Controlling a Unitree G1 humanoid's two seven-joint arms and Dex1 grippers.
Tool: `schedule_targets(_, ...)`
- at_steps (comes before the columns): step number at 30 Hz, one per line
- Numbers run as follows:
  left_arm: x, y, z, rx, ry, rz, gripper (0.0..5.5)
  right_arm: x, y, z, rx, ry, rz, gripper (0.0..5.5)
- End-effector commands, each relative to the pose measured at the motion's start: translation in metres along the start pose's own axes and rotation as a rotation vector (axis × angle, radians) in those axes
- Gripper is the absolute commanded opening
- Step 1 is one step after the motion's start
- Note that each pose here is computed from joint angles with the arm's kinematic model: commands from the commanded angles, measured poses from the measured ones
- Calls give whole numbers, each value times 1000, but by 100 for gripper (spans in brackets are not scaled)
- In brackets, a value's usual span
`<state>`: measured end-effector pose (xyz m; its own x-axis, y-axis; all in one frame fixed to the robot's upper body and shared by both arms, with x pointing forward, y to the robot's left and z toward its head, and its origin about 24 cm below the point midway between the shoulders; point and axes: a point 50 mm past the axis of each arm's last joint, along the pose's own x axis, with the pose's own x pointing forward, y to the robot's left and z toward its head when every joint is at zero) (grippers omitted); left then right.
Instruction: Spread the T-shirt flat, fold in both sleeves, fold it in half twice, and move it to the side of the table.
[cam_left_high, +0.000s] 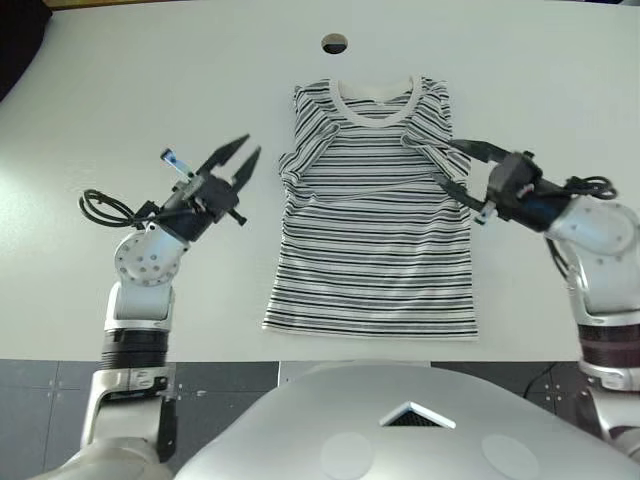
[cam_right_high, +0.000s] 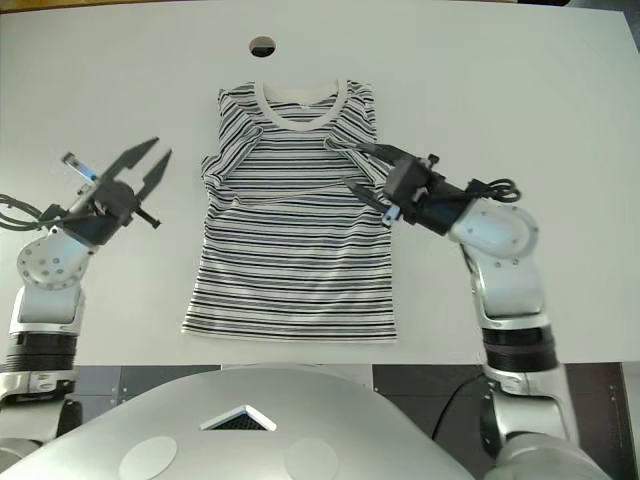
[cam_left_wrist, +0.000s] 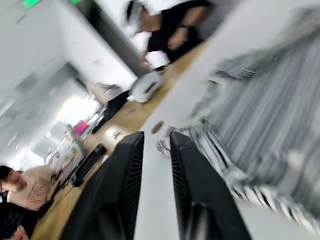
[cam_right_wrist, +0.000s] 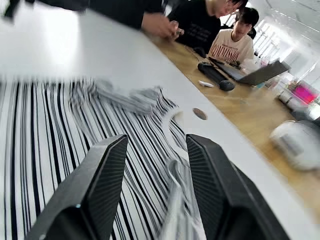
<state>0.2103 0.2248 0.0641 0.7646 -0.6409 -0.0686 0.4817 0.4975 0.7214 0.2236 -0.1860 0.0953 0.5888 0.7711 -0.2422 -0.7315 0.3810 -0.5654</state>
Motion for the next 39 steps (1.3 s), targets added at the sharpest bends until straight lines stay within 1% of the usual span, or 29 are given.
schedule_targets(1, -35, -9, -5, 213, 51, -324, 151, -41, 16, -22, -371, 189, 241, 288)
schedule_targets(4, -56, -5, -5, 254, 91, -495, 200, -62, 32, -30, -451, 248, 442, 341)
schedule_targets(6, -67, -4, -4, 269, 118, -605, 238, -70, 31, -32, -545, 275, 527, 384)
schedule_targets(8, -71, -9, -5, 277, 138, -701, 270, -73, 29, -37, -615, 291, 574, 388)
schedule_targets(9, -73, -13, -7, 276, 152, -746, 276, -74, 31, -40, -632, 293, 591, 388)
schedule_targets(13, -79, -36, -13, 260, 176, -928, 276, -74, 45, -50, -664, 276, 655, 388)
schedule_targets(16, -75, -51, -8, 221, 129, -956, 276, -71, 55, -51, -664, 233, 699, 388)
schedule_targets(20, -67, -64, -2, 191, 70, -1001, 276, -67, 81, -43, -616, 144, 756, 388)
schedule_targets(24, -59, -76, 5, 152, 17, -1021, 276, -62, 100, -38, -565, 78, 795, 388)
schedule_targets(31, -57, -82, 15, 89, -29, -1067, 276, -59, 105, -30, -509, 56, 859, 388)
schedule_targets(32, -56, -82, 17, 79, -34, -1075, 279, -60, 106, -30, -498, 57, 872, 368)
schedule_targets(33, -56, -82, 18, 71, -36, -1085, 258, -60, 108, -29, -489, 58, 881, 357)
schedule_targets(34, -56, -82, 18, 65, -34, -1096, 233, -62, 108, -30, -481, 65, 895, 318)
schedule_targets(39, -57, -82, 18, 38, -15, -1130, 144, -66, 108, -34, -441, 122, 956, 207)
